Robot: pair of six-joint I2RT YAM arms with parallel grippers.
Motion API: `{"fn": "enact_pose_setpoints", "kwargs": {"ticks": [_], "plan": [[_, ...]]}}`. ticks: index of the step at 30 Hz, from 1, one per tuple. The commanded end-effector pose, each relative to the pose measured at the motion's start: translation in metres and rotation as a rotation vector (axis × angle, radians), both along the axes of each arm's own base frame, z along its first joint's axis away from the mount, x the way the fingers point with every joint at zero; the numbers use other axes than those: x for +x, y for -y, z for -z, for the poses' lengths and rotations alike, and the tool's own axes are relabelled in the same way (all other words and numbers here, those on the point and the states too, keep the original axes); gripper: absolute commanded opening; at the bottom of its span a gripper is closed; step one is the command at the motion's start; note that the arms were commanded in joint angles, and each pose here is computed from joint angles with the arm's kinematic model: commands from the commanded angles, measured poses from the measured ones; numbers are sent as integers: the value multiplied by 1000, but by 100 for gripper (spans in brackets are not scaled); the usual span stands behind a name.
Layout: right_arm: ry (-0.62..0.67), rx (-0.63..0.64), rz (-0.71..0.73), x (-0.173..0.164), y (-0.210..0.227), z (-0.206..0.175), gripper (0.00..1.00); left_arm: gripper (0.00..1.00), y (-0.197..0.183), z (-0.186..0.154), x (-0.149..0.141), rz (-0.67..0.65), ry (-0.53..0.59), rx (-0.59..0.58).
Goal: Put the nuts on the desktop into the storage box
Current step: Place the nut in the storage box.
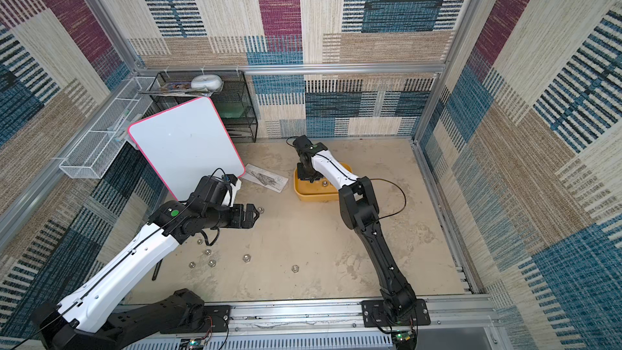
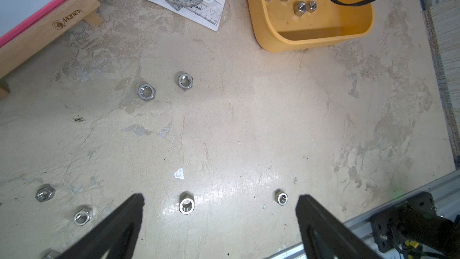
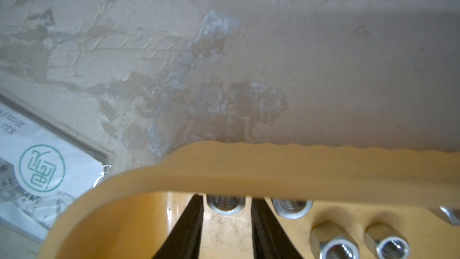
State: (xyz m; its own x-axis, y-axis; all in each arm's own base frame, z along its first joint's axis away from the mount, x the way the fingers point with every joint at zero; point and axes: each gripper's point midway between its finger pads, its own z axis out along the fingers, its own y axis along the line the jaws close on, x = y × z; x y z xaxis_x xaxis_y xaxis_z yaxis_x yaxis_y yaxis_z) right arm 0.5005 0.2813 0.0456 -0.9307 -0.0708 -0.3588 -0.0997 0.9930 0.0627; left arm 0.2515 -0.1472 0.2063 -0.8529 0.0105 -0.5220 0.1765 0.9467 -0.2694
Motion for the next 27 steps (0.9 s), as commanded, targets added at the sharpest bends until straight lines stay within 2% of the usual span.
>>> {"fn": "enact_pose_setpoints", "kwargs": {"ticks": [1,7,14,18,27], "plan": [[15,17,-9,1,-2,-13,40,100,-1,-5,3,-2,22,-2],[25,38,-19,-6,-2,-40,42,100,0,-6,0,-1,20,-15],[8,32,-31,-33,6,-64,44,100,1,-4,-6,1,17,-41],[17,36,-31,-60,8,-77,46,100,1,-1,-14,12,9,-62],[-30,40,-37,-148,2,-73,49,100,-1,1,-28,22,-7,-91]]}}
